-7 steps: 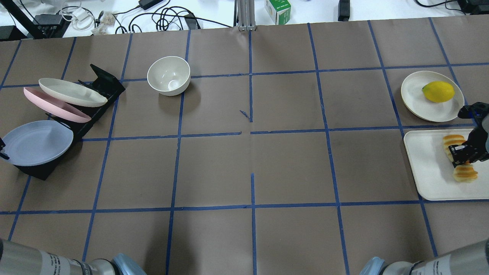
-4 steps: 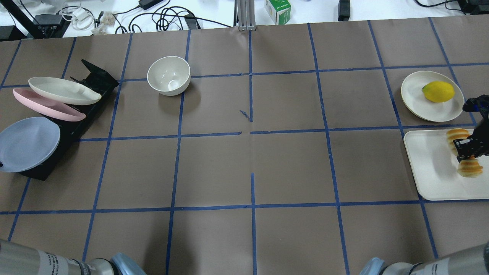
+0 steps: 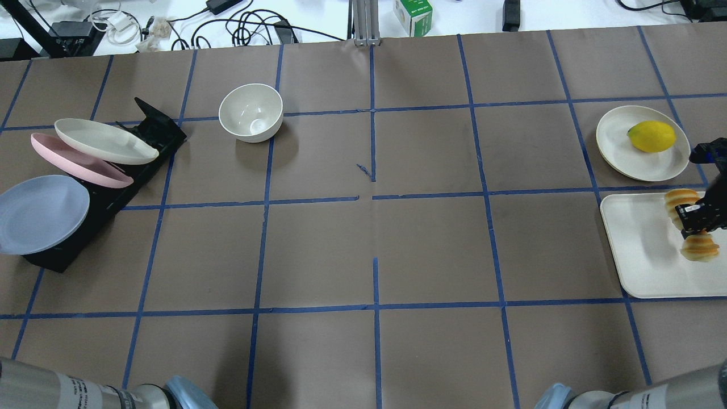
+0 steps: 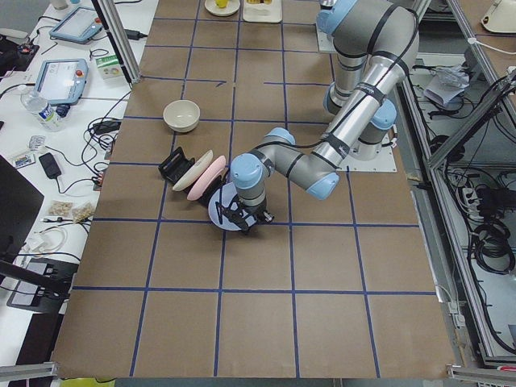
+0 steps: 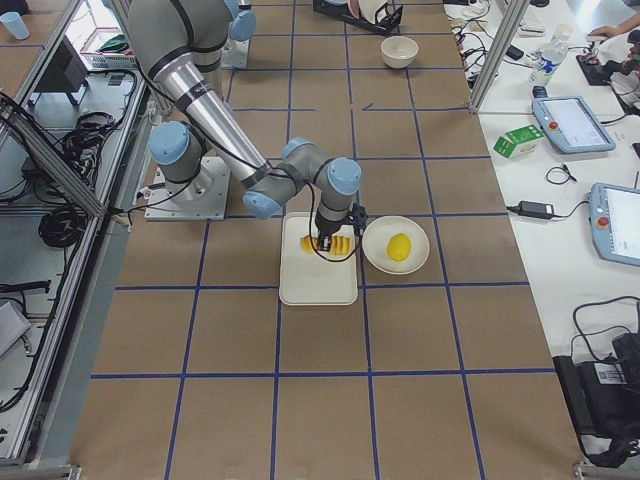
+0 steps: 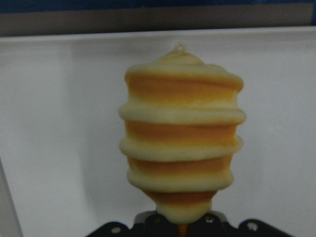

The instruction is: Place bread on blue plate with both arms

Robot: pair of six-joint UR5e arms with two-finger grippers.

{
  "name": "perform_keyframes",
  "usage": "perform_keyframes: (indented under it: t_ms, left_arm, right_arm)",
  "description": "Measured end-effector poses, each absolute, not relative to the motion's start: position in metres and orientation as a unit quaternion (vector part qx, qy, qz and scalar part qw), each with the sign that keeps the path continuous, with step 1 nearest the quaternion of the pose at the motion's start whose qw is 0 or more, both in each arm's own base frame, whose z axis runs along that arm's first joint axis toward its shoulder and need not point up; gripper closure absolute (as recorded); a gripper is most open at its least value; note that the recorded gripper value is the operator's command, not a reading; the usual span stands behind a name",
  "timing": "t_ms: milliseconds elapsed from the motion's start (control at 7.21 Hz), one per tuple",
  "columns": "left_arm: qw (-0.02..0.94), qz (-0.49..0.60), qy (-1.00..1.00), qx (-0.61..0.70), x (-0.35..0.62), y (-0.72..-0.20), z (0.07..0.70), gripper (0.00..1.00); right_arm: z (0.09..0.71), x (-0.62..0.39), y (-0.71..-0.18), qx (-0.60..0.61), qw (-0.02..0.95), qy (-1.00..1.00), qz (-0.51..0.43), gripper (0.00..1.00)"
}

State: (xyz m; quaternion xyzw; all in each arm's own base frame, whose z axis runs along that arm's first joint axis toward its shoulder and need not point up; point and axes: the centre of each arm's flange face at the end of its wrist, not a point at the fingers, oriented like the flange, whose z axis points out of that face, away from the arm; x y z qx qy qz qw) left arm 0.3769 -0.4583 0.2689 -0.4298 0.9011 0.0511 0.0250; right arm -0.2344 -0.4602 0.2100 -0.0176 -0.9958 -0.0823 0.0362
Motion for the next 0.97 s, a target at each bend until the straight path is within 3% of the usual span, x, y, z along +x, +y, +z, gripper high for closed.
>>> perform_keyframes:
  t_ms: [970]
  left_arm:
    - [0.055,0.071,0.900,-0.427,0.369,-0.441,0.333,1.00]
  right_arm:
    - [0.212,-0.235,-0.463,-0.017,0.035,-0.996,-0.078,1.00]
